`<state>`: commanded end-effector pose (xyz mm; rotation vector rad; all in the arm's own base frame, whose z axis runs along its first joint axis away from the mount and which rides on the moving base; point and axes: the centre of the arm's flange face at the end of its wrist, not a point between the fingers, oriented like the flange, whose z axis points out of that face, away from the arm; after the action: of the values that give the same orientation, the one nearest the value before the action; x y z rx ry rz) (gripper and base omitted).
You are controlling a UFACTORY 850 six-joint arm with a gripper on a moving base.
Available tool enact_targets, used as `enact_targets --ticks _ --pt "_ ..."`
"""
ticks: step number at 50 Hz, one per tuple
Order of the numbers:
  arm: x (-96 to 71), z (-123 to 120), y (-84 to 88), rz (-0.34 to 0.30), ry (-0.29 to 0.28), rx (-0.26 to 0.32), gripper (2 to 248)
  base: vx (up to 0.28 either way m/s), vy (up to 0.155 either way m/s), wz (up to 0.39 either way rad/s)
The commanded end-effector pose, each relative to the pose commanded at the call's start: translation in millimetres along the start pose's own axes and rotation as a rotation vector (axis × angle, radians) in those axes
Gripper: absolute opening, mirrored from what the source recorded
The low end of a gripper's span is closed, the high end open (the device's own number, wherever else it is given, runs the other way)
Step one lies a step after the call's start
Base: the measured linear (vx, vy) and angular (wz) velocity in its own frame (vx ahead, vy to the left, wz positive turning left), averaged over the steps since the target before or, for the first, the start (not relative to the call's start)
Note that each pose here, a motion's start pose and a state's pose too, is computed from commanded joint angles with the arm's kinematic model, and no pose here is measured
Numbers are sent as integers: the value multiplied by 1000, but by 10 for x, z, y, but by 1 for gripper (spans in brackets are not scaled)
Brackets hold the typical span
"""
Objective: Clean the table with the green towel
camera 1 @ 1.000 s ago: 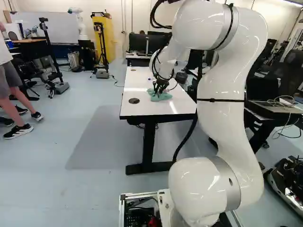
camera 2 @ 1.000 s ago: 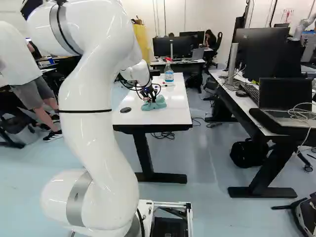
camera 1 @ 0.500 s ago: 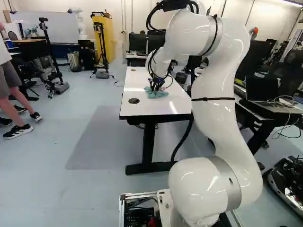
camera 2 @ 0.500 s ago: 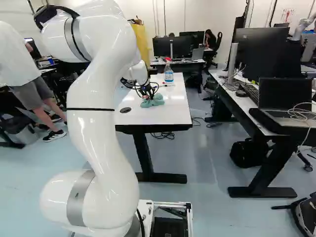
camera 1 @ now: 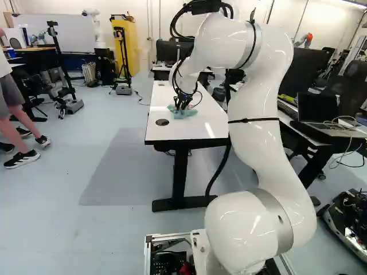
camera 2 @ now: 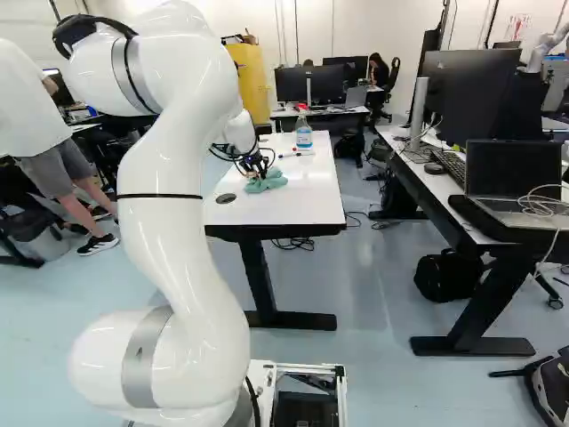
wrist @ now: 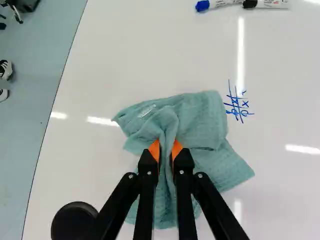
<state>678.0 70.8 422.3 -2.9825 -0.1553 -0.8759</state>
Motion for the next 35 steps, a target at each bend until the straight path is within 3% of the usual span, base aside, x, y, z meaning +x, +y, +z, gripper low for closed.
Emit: enact_targets --ticks 14,35 --pt "-104 -81 -211 -27 -12 17 48 0 0 0" --pt "-395 -301 -262 -35 -42 22 48 0 0 0"
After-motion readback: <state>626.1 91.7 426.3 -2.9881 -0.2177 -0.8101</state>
